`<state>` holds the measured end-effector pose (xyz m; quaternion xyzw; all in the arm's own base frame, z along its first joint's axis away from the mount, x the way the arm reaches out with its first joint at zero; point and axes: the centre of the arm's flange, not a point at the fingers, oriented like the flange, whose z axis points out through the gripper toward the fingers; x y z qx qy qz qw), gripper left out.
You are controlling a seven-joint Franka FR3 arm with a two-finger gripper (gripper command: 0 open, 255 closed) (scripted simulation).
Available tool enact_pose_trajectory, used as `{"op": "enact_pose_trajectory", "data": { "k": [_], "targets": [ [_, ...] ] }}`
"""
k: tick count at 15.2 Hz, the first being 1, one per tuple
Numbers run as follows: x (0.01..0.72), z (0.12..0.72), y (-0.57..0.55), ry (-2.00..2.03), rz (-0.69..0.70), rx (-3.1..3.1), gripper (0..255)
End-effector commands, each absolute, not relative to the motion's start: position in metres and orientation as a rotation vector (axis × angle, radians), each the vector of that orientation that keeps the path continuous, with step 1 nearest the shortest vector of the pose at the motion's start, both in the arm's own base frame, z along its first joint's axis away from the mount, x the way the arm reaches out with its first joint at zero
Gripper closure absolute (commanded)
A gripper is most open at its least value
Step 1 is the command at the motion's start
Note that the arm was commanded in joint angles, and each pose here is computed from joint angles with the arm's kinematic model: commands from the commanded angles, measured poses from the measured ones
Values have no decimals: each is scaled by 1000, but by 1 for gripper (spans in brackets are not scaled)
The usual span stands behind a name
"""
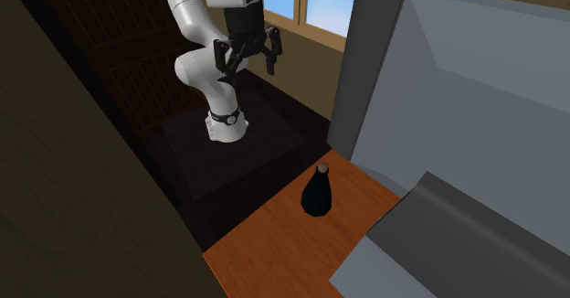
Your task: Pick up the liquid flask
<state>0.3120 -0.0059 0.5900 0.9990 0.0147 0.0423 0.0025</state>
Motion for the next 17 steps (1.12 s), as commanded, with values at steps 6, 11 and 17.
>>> {"op": "enact_pose_trajectory", "data": {
  "k": [6, 11, 17],
  "targets": [
    [337, 534, 17, 153, 141, 3138, 0],
    [361, 479, 42, 260, 149, 3139, 0],
    [387, 413, 74, 389, 158, 3135, 0]
  ]
}}
